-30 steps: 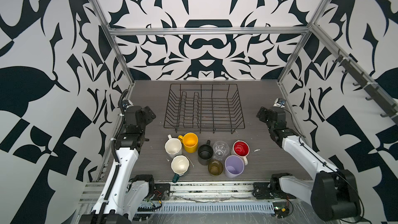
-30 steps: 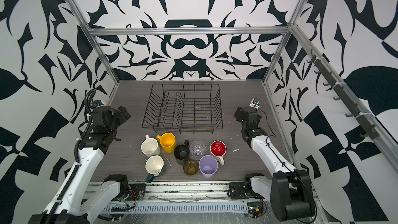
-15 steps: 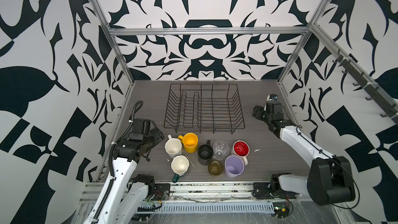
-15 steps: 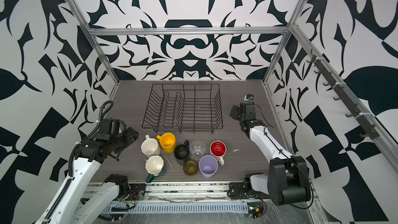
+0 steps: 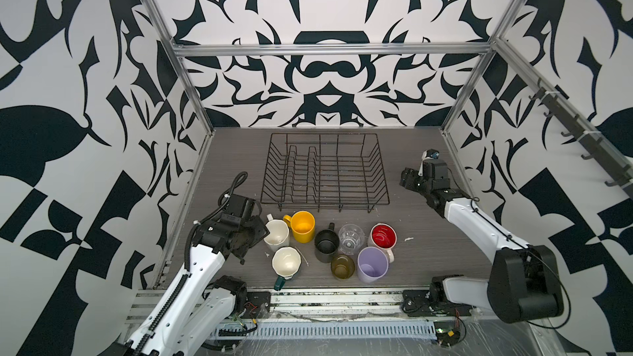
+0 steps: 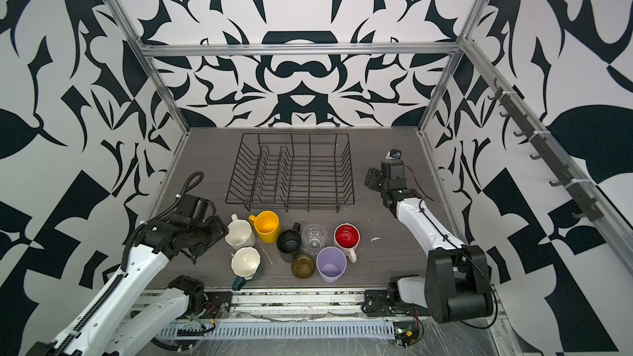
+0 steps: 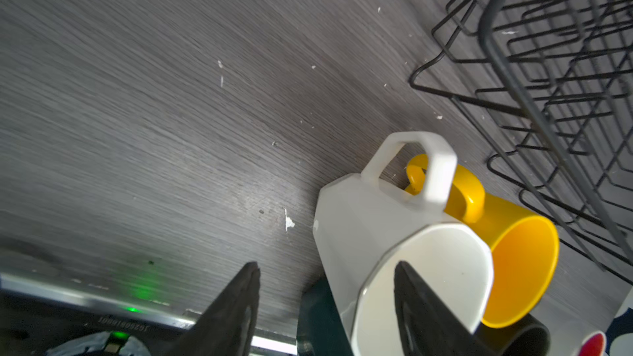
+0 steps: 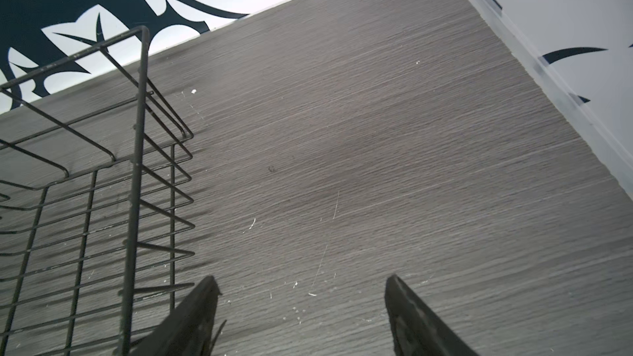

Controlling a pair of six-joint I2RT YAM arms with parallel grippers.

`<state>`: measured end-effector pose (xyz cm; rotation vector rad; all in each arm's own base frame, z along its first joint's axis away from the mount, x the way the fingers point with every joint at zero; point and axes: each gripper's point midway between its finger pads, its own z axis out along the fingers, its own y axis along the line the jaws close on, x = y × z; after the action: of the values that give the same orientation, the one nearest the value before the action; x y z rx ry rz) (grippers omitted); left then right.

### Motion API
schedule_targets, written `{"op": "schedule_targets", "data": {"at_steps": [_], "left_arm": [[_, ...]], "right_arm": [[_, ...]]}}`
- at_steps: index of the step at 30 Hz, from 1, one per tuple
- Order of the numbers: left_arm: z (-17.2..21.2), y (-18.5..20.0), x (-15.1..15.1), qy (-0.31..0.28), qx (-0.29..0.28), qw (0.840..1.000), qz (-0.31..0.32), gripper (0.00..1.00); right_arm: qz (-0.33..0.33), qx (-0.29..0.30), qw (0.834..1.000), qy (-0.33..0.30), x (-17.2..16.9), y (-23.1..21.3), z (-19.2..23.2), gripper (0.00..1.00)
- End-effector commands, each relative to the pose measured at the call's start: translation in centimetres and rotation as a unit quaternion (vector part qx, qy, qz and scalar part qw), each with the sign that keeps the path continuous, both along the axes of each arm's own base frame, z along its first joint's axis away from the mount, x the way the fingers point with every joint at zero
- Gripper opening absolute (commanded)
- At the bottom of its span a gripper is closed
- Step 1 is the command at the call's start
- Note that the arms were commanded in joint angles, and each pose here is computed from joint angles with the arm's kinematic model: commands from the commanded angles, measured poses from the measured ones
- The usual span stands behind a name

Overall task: Load the cups into the dish rack
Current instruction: 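Lower the left gripper onto the white mug beside the yellow mug, then grasp the white mug rim with the left gripper and lift it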

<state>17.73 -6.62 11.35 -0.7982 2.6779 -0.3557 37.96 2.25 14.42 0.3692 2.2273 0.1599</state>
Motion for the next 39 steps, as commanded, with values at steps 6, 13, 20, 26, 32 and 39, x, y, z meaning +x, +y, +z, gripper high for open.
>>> {"op": "schedule_targets", "data": {"at_steps": [6, 13, 20, 26, 32, 39], "left_arm": [[-1.4, -0.5, 1.2, 0.008, 0.008, 1.000, 0.008, 0.63], [-2.4, -0.6, 2.2, 0.011, 0.017, 1.000, 0.006, 0.58], [-2.8, -1.0, 2.8, 0.012, 0.015, 1.000, 0.000, 0.42], [-3.0, -1.0, 1.8, 0.018, 0.005, 1.000, 0.003, 0.39], [-3.2, -0.7, 0.7, 0.024, 0.001, 1.000, 0.010, 0.36], [-3.2, -0.6, 0.1, 0.031, 0.001, 1.000, 0.004, 0.27]], "right_arm": [[0.009, 0.006, 1.000, -0.019, 0.9, 0.4, 1.6, 0.78], [0.012, 0.010, 1.000, -0.017, 0.9, 0.6, 1.4, 0.78], [0.013, 0.009, 1.000, -0.019, 0.9, 0.6, 1.5, 0.78], [0.014, 0.009, 1.000, -0.021, 0.9, 0.6, 1.7, 0.78], [0.017, 0.015, 1.000, -0.021, 1.1, 0.9, 1.6, 0.78], [0.019, 0.018, 0.999, -0.021, 1.0, 0.9, 1.6, 0.78]]}}
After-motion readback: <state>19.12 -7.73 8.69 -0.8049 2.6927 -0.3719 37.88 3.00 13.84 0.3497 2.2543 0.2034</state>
